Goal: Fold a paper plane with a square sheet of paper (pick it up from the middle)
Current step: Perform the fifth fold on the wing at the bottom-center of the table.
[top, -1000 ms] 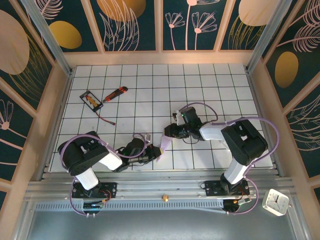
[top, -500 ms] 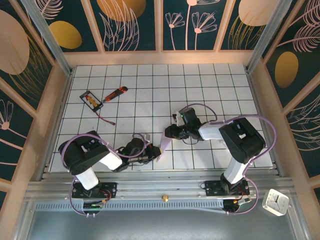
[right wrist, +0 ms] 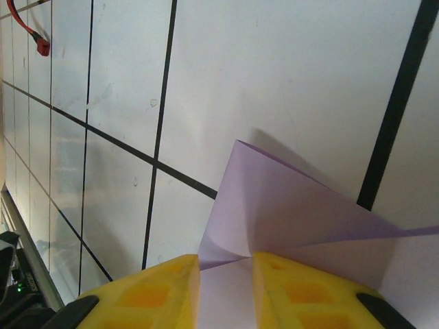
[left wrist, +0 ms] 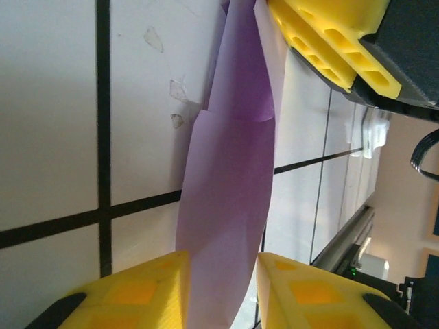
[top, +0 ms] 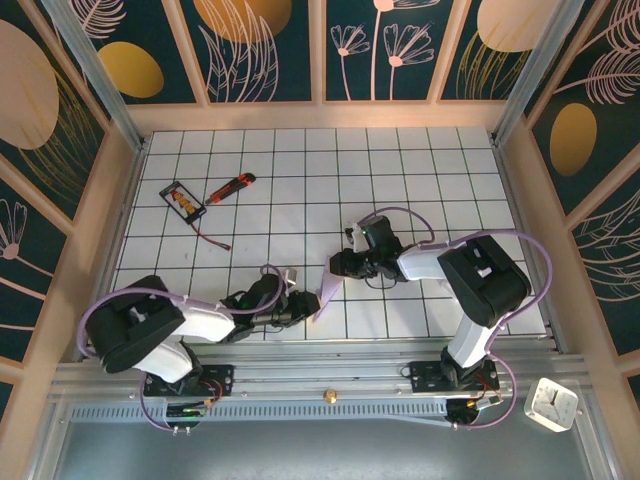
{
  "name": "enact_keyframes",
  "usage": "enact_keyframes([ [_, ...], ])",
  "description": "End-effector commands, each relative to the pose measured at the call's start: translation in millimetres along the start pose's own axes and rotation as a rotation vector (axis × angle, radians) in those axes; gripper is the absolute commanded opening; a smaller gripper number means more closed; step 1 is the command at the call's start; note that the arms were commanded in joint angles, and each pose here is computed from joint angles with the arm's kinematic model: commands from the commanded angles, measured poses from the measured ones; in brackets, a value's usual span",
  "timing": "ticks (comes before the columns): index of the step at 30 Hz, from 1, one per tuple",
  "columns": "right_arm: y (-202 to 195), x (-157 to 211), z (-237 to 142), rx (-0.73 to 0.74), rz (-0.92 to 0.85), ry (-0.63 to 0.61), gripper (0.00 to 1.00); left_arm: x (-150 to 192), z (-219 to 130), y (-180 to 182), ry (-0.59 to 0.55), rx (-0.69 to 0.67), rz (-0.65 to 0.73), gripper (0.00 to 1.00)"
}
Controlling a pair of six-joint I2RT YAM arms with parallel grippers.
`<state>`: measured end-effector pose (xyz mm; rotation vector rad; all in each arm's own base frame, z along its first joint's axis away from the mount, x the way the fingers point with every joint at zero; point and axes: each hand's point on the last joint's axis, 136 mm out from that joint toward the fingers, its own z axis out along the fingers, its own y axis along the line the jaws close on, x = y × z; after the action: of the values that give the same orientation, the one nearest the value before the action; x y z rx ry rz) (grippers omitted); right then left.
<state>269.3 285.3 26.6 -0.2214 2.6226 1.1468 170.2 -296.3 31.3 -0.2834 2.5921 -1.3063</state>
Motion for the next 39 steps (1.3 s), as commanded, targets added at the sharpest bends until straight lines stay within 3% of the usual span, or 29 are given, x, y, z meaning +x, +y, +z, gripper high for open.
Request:
enact_keyframes([
  [1,-31.2,19.6,4.2,0.097,0.031,0.037,0.28,-5.4,-5.2,-6.1,-0.012,-0.066,0.075,0.34],
  [8,-32.2,19.8,3.7,0.099,0.030,0.035,0.28,-8.4,4.4,-61.6,0.013,0.045,0.213,0.09],
  [12,-32.5,21.1,4.1,0.098,0.034,0.039,0.28,-12.0,18.6,-67.7,0.020,0.048,0.227,0.01],
  [29,-32.8,21.4,3.9,0.099,0.035,0.038,0.28,-7.6,31.6,-0.2,0.056,-0.094,0.146,0.00],
  [39,-33.9,21.9,3.9,0.104,0.037,0.041,0.28,-6.9,29.1,9.3,0.054,-0.124,0.148,0.00],
])
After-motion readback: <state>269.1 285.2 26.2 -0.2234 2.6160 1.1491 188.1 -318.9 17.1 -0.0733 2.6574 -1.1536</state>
